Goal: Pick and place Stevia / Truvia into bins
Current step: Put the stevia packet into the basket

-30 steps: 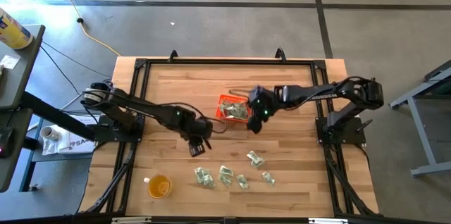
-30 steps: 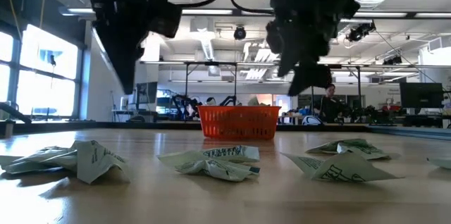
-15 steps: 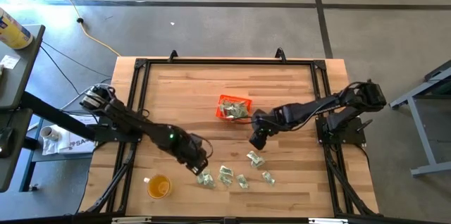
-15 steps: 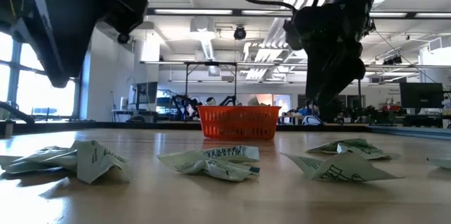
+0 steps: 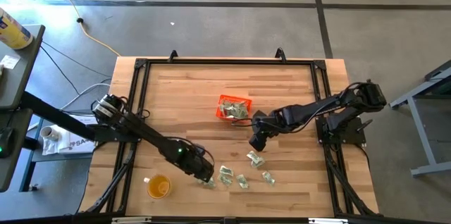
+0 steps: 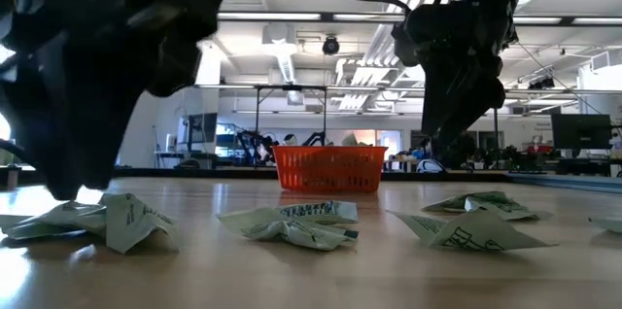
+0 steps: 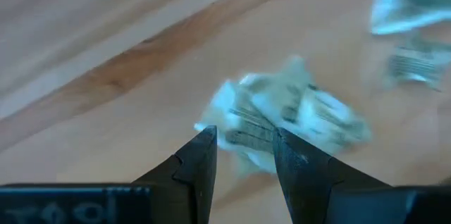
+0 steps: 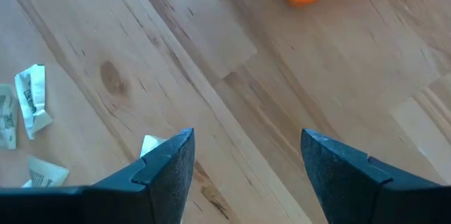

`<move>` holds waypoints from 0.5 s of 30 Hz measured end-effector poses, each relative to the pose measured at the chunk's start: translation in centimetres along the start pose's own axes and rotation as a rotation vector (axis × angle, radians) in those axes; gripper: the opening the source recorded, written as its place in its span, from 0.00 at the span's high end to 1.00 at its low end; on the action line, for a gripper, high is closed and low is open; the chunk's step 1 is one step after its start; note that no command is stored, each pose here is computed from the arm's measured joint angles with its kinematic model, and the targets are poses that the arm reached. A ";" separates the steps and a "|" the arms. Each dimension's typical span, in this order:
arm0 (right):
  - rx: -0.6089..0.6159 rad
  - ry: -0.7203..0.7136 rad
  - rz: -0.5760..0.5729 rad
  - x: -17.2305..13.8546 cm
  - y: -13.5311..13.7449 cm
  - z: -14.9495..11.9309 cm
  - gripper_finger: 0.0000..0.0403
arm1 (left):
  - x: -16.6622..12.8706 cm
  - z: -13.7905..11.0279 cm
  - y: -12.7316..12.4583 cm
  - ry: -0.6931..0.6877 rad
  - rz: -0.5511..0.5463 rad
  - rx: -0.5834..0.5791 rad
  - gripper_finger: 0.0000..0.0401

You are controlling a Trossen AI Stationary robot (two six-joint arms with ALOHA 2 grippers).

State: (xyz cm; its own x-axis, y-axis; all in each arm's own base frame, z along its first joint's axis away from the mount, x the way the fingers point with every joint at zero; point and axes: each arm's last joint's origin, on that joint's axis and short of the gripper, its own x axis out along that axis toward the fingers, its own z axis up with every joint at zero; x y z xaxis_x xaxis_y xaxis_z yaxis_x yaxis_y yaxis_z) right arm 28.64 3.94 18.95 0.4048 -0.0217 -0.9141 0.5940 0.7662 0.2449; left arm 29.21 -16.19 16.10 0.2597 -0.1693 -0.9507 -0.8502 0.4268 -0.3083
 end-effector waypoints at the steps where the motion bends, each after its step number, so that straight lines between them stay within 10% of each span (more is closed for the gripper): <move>1: 0.000 0.000 -0.001 0.0 0.0 0.0 0.38 | 0.2 0.0 0.2 -0.009 0.025 -0.004 0.56; 15: -0.021 -0.025 -0.036 0.0 0.1 -0.3 0.38 | 1.7 0.5 0.6 -0.048 0.096 0.011 0.66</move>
State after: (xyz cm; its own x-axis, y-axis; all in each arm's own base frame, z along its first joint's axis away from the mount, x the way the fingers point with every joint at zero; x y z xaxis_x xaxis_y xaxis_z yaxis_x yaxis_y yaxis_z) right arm 28.50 4.21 18.92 0.4010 -0.0654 -0.9137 0.5937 0.7782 0.2049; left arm 29.38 -15.79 14.24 0.1992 -0.0841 -0.9763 -0.8673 0.4487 -0.2156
